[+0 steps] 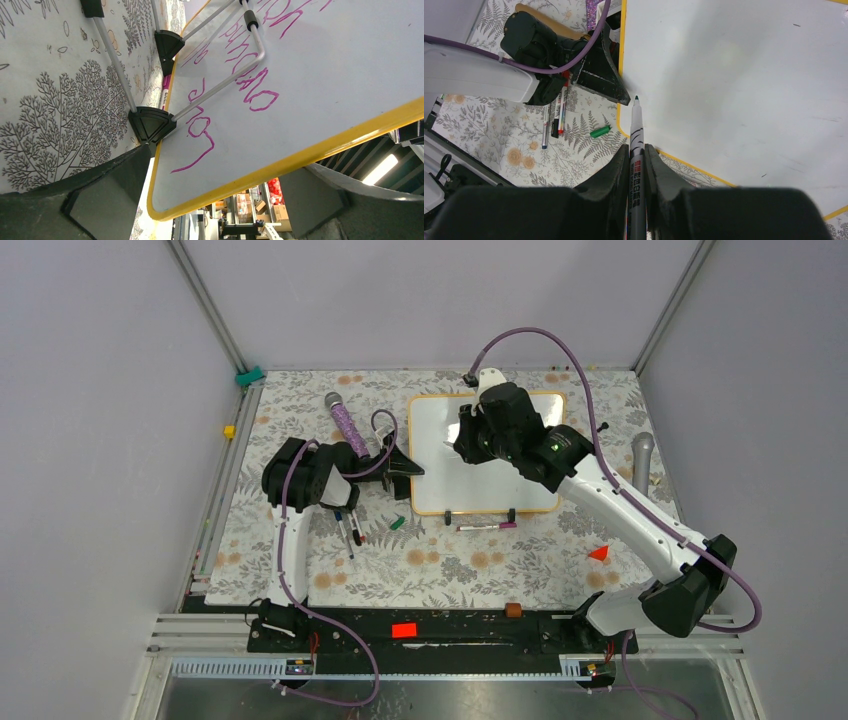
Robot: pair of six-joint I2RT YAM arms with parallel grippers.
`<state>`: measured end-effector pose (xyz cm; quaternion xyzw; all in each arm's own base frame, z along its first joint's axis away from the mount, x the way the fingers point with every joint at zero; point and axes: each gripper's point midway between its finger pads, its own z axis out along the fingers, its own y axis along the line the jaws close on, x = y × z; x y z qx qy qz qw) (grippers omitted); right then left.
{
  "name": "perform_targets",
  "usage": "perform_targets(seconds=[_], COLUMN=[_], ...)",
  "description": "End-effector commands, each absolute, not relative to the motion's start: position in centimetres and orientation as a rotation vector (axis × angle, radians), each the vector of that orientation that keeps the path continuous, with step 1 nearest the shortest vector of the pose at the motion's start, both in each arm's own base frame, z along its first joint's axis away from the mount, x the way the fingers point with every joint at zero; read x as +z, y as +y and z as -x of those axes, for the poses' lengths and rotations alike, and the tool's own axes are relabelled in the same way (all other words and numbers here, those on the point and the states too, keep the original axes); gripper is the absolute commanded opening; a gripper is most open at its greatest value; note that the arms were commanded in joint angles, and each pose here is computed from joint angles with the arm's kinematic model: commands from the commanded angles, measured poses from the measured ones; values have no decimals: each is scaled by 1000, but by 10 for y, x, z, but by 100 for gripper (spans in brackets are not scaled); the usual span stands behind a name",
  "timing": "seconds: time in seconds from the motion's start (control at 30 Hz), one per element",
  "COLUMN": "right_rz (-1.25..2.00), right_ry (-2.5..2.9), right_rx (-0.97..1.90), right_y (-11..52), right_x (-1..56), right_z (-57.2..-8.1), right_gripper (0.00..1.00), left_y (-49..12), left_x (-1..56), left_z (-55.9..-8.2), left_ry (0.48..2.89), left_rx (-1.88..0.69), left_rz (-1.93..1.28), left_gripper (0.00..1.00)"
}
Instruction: Write a sentence on the whiteboard
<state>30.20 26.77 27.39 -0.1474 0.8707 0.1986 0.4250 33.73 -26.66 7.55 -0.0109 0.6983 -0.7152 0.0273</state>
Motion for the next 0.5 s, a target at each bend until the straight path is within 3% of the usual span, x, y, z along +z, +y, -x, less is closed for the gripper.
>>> perform_targets(seconds=[0.0,0.47], right_rz=[339,-200], right_ry=[2142,2144], right_rx=[540,374], right_y=[276,266], right_x=[292,303], right_z=[-306,-343], right_gripper=[0,0], left_y=[-270,-269], left_x=[34,33], left_z=[-329,-333], left_ry=[2219,2211], left_rx=[-2185,-2179], left_rz=[150,155], left_gripper=[99,99])
